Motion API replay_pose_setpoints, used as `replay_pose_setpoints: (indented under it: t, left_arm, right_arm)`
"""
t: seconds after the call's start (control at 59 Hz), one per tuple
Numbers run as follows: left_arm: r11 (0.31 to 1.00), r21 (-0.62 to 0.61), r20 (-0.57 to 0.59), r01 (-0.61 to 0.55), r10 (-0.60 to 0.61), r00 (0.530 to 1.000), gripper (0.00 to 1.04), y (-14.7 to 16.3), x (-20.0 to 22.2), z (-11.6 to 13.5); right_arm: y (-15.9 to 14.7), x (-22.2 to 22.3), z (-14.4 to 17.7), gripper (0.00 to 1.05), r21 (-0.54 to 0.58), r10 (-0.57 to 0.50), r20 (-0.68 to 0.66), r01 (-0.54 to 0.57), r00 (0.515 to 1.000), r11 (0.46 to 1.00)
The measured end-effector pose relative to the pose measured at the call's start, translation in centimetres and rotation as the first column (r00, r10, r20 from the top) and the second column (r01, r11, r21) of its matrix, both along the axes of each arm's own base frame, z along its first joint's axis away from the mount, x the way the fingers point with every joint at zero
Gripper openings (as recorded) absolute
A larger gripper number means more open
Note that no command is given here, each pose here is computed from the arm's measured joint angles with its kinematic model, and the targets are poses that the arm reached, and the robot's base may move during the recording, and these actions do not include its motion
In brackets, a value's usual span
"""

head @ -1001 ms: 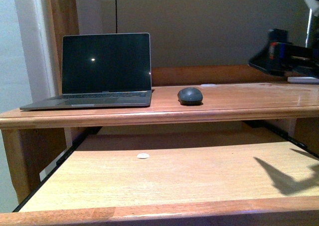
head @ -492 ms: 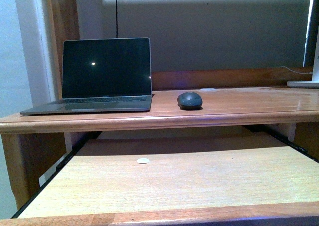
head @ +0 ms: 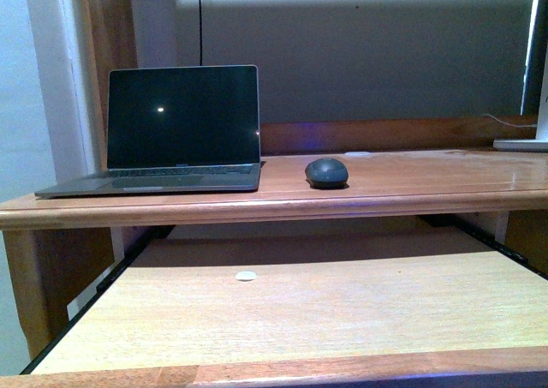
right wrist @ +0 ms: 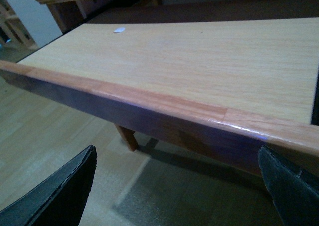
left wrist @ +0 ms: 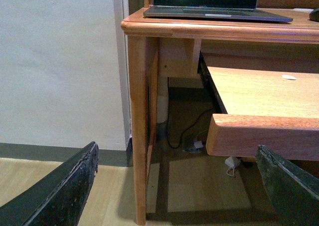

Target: Place mouse

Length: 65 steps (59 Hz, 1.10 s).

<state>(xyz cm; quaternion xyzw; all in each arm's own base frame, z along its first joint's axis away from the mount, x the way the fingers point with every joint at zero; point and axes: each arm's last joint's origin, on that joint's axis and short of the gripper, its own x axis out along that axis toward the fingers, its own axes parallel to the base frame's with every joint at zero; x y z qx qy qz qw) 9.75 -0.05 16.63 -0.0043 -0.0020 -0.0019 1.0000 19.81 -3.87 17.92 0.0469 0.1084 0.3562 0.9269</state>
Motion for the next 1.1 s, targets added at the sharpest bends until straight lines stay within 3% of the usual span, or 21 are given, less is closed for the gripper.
replay_pose_setpoints:
  t: [0.628, 1.103]
  left_arm:
    - [1.0, 0.0, 0.0, 0.0, 0.0, 1.0, 0.97, 0.0, 0.0, 0.0]
    - [1.0, 0.0, 0.0, 0.0, 0.0, 1.0, 0.97, 0.0, 0.0, 0.0]
  right_arm:
    - [7.4, 2.7, -2.4, 0.97, -0.063, 0.099, 0.004, -0.099, 0.995, 0.993]
    - [13.7, 10.4, -1.4, 0.97, -0.099, 0.062, 0.018, -0.06, 0.998, 0.993]
